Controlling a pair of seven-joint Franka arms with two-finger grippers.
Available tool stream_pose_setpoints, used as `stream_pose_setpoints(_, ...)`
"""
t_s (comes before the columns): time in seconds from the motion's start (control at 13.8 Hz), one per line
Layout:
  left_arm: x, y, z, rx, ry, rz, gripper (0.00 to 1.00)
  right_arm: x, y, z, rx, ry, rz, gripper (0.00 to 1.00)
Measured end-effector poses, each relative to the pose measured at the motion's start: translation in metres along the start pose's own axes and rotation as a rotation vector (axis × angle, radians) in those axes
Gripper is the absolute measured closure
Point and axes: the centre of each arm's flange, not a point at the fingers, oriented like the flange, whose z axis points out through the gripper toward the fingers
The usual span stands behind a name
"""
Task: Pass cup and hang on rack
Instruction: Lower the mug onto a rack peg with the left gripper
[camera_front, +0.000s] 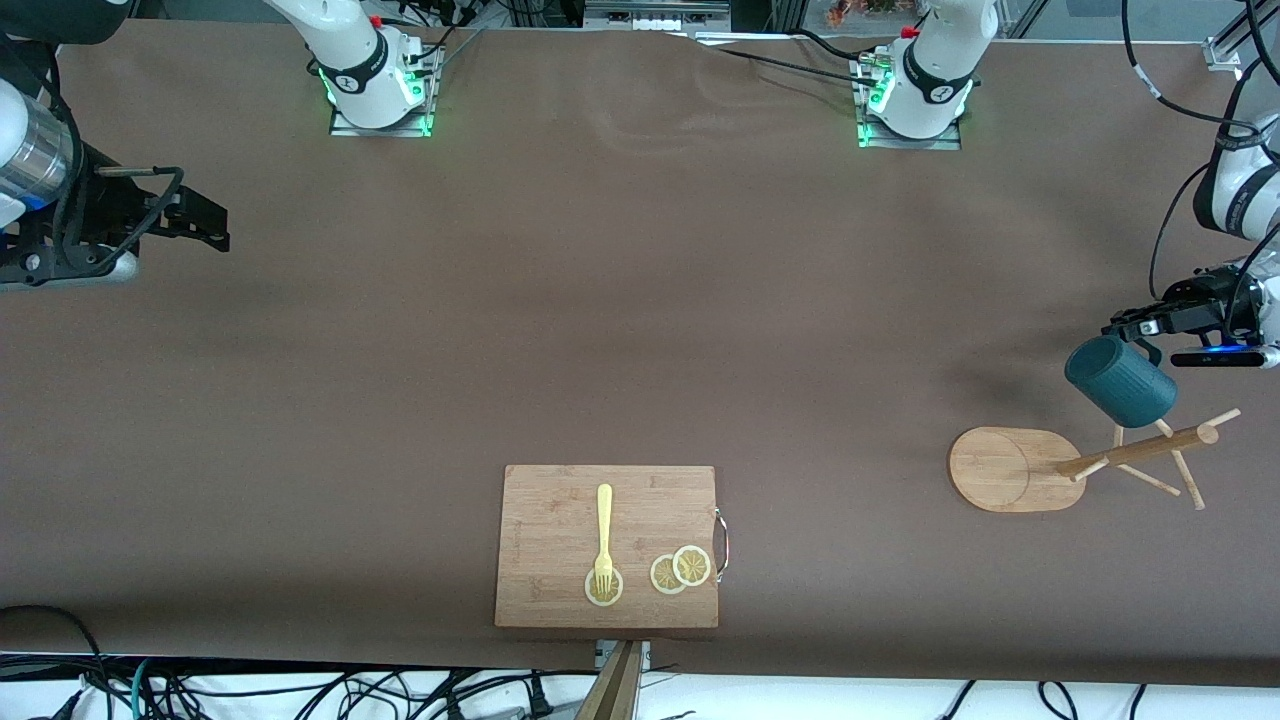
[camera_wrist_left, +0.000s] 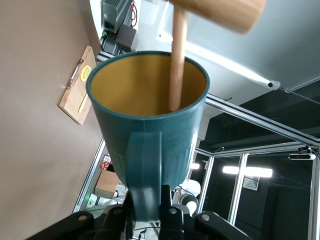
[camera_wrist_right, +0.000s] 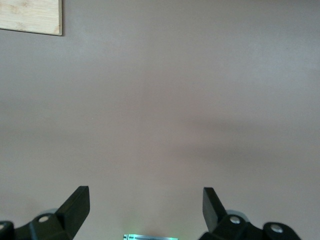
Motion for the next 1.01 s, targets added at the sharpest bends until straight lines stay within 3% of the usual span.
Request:
stream_pose_setpoints(0.8,0.029,-0.007,-0.011,-0.013,-0.030,0.055,0.79,-0.001,0.000,0.000,0.000,-0.005,0.000,0.00)
stream_pose_setpoints(1.01,0.035,-0.006,-0.011,-0.012,-0.033,0.066,0.74,-0.001,0.000,0.000,0.000,-0.005,0.000,0.00)
